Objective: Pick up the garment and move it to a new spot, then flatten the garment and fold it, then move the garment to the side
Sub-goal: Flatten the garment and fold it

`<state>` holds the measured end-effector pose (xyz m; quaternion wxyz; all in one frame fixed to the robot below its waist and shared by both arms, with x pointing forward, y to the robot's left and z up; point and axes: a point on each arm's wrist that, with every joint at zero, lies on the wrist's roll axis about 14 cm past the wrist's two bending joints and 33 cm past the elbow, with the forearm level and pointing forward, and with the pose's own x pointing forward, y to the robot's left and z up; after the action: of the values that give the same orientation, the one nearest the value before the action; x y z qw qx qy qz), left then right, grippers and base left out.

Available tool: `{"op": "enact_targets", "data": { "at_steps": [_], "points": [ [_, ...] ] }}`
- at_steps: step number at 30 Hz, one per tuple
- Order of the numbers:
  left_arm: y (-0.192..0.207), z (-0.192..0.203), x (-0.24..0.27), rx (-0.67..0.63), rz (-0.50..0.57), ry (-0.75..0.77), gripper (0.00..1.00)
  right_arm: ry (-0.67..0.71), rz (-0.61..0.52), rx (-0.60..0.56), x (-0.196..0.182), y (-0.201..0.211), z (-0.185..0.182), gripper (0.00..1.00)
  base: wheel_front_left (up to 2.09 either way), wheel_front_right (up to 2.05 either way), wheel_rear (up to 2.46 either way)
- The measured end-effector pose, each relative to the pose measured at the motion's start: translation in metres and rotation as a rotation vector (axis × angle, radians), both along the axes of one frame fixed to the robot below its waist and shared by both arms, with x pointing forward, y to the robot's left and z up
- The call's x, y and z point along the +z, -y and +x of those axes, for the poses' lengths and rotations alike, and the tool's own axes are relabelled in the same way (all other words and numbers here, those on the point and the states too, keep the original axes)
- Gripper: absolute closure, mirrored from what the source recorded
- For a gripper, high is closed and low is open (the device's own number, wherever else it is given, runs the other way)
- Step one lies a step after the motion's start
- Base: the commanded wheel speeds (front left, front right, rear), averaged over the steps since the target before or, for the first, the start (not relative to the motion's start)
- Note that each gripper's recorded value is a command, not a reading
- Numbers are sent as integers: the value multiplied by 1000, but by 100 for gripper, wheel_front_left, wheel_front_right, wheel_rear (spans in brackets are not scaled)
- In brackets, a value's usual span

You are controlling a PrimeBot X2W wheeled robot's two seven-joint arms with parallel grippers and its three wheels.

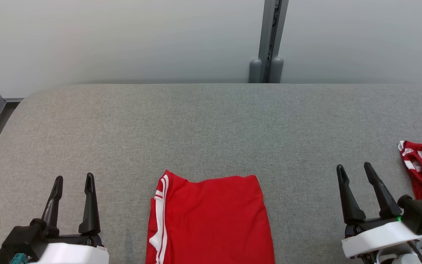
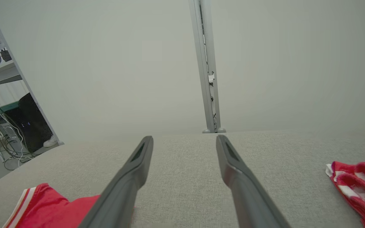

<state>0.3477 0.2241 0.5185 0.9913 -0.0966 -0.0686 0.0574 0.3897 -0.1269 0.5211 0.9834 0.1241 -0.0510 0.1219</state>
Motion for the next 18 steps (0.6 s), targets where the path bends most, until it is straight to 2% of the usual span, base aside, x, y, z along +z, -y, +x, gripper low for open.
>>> {"op": "enact_targets", "data": {
  "at_steps": [5,18],
  "points": [
    [2,0,-4,-4,-2,-12,0,-36,-24,-14,-14,2,-2,0,0,0,0],
    [15,-3,0,-45,-5,0,0,9,-23,-47,1,7,-2,0,0,0,0]
  ]
}}
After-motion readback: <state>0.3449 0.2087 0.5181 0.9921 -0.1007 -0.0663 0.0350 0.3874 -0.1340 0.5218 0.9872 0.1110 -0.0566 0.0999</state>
